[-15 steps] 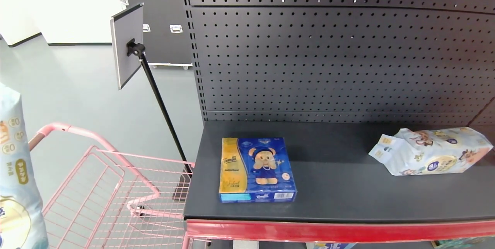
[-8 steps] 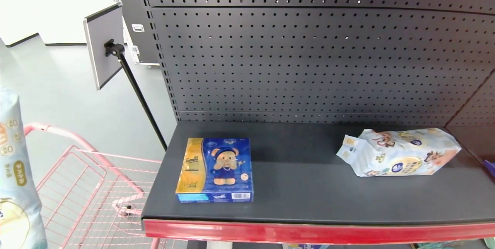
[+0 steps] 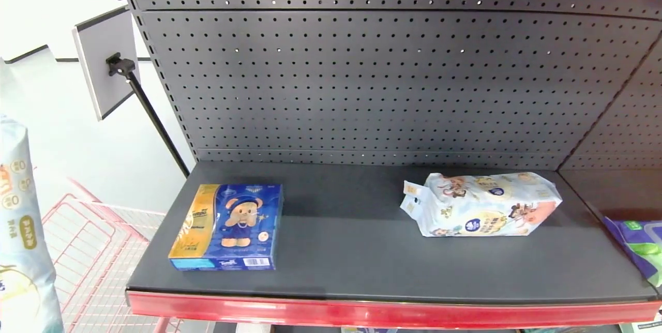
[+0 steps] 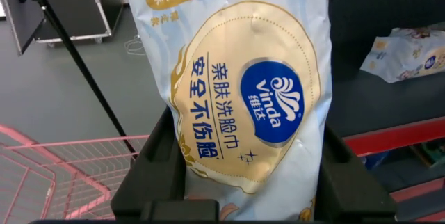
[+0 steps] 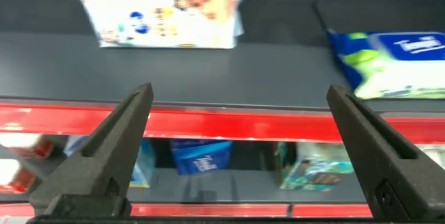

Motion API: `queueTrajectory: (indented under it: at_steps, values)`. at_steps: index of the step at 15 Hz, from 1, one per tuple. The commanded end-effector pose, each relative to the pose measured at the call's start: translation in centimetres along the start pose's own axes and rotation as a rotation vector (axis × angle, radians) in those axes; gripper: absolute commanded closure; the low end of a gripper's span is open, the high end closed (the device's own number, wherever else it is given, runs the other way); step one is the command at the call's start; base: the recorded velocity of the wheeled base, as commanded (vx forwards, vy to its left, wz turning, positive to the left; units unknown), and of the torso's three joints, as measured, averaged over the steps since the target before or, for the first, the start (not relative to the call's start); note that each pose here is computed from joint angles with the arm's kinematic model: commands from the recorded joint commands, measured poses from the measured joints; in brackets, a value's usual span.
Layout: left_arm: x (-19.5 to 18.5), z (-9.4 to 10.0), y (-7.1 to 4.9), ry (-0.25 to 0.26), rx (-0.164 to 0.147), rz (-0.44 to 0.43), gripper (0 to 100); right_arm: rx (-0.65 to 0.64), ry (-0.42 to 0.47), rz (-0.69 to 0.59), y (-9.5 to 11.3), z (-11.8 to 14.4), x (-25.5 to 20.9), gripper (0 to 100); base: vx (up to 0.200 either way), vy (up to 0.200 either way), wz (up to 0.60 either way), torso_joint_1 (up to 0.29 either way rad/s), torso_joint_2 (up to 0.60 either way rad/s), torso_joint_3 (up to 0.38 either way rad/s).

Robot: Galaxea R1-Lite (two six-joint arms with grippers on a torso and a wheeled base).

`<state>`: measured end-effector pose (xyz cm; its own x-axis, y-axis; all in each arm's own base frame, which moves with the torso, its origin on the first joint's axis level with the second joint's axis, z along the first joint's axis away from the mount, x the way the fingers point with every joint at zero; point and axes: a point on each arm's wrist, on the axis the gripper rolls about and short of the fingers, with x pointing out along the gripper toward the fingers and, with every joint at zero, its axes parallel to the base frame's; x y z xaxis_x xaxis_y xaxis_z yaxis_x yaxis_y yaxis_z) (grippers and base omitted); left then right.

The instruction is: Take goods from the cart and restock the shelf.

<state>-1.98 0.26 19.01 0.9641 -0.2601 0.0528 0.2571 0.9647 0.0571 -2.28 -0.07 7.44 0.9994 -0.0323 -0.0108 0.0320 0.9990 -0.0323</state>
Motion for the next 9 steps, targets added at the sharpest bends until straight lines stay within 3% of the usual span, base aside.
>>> queueTrajectory:
  at_steps: [1, 9]
  values:
    - [0.04, -0.01, 0.0, 0.002, 0.0, -0.001, 100, 0.0, 0.001, 0.0, 0.0, 0.0, 0.01, 0, 0.0, -0.2, 0.0, 0.002, 0.01, 0.002]
    - [0.0, 0.03, 0.0, -0.001, 0.003, 0.0, 100, 0.0, 0.001, 0.0, 0.0, 0.0, 0.01, 0, 0.0, -0.2, 0.0, -0.001, 0.01, 0.005]
